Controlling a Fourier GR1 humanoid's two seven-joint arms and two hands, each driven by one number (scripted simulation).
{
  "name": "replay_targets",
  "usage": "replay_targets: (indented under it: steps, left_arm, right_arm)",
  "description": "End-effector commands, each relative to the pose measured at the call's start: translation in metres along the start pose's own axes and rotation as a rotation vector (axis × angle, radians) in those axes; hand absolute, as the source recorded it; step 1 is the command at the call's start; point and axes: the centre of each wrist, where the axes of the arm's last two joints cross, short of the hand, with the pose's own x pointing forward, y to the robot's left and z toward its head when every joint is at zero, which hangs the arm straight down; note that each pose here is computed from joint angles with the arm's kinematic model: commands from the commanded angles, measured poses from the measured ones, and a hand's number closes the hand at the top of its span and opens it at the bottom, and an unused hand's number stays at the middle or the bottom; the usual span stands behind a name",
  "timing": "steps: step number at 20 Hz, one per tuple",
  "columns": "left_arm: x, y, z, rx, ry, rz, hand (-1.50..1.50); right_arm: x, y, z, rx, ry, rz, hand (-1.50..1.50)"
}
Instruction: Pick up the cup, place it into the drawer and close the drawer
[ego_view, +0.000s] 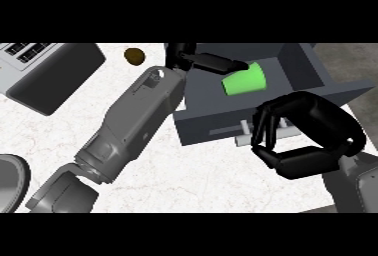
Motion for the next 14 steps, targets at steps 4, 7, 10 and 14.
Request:
replay_targets:
  steps: [4, 7, 10, 14]
  left_arm:
    - [-0.001, 0.003, -0.002, 0.071, -0.039, 0.044, -1.5]
    - [-0.002, 0.005, -0.002, 0.107, -0.031, 0.031, -1.5]
    - [0.001, 0.003, -0.002, 0.103, -0.047, 0.095, -1.5]
    - [-0.015, 0.014, 0.009, 0.096, -0.061, 0.131, -1.5]
  right_arm:
    - [-0.006, 0.008, 0.018, 0.145, 0.278, 0.198, -1.5]
    - [0.001, 0.016, 0.017, 0.138, 0.318, 0.407, -1.5]
    - [-0.034, 0.027, 0.018, 0.09, 0.401, 0.437, -1.5]
    - [-0.085, 0.032, 0.021, 0.078, 0.528, 0.47, -1.5]
